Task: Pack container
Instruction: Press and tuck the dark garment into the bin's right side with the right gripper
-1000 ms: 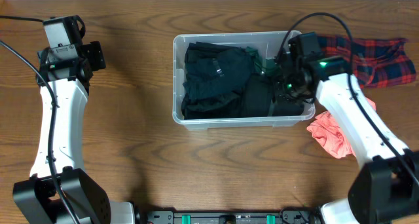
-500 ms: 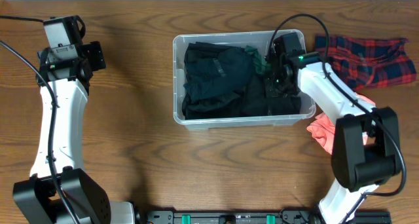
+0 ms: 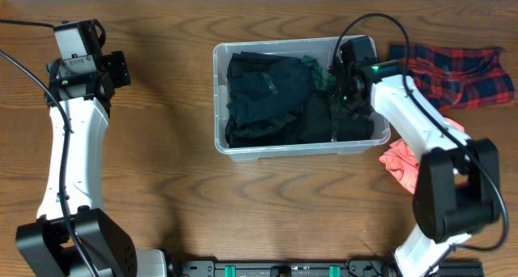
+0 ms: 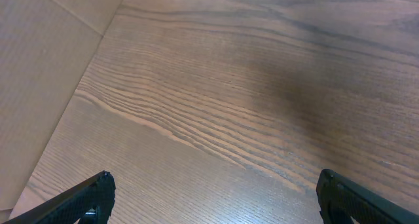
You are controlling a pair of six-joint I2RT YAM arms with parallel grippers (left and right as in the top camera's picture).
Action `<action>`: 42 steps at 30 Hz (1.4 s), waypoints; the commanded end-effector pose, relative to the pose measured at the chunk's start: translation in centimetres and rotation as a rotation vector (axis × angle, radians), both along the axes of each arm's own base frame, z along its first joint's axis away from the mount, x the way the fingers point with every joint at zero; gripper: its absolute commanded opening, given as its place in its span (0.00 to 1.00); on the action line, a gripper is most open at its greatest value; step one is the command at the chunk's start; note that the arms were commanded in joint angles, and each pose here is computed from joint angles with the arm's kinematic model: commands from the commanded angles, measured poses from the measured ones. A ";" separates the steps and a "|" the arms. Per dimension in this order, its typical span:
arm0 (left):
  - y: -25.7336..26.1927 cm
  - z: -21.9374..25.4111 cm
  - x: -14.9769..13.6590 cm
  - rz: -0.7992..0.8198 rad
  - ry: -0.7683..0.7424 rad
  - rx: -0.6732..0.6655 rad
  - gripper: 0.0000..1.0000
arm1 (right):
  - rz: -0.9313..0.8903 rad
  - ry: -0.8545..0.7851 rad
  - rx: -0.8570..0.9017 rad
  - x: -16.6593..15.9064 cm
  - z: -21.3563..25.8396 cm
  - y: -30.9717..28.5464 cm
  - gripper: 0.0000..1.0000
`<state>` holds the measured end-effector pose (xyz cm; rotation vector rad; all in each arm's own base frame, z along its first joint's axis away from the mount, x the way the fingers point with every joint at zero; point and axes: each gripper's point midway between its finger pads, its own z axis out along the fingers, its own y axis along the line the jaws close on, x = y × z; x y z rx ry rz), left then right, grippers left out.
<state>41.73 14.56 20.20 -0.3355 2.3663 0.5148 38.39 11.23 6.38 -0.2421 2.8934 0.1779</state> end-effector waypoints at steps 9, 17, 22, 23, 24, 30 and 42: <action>0.3 -0.1 -0.1 0.017 0.004 0.002 0.98 | 0.028 -0.068 -0.091 -0.8 3.3 -1.7 0.04; 0.3 -0.1 -0.1 0.017 0.004 0.002 0.98 | -0.018 -0.058 -0.231 -1.2 2.2 -4.3 0.04; 0.3 -0.1 -0.1 0.017 0.004 0.002 0.98 | -0.024 -0.062 -0.232 -1.1 1.4 -4.5 0.04; 0.3 -0.1 -0.1 0.017 0.004 0.002 0.98 | -0.026 -0.065 -0.232 -1.1 1.2 -4.6 0.04; 0.3 -0.1 -0.1 0.017 0.004 0.002 0.98 | -0.029 -0.067 -0.231 -1.0 0.8 -4.7 0.04; 0.3 -0.1 -0.1 0.017 0.004 0.002 0.98 | -0.050 -0.064 -0.232 -1.6 -1.3 -5.7 0.07; 0.3 -0.1 -0.1 0.017 0.004 0.002 0.98 | -0.054 -0.090 -0.196 -0.8 -0.6 -5.3 0.11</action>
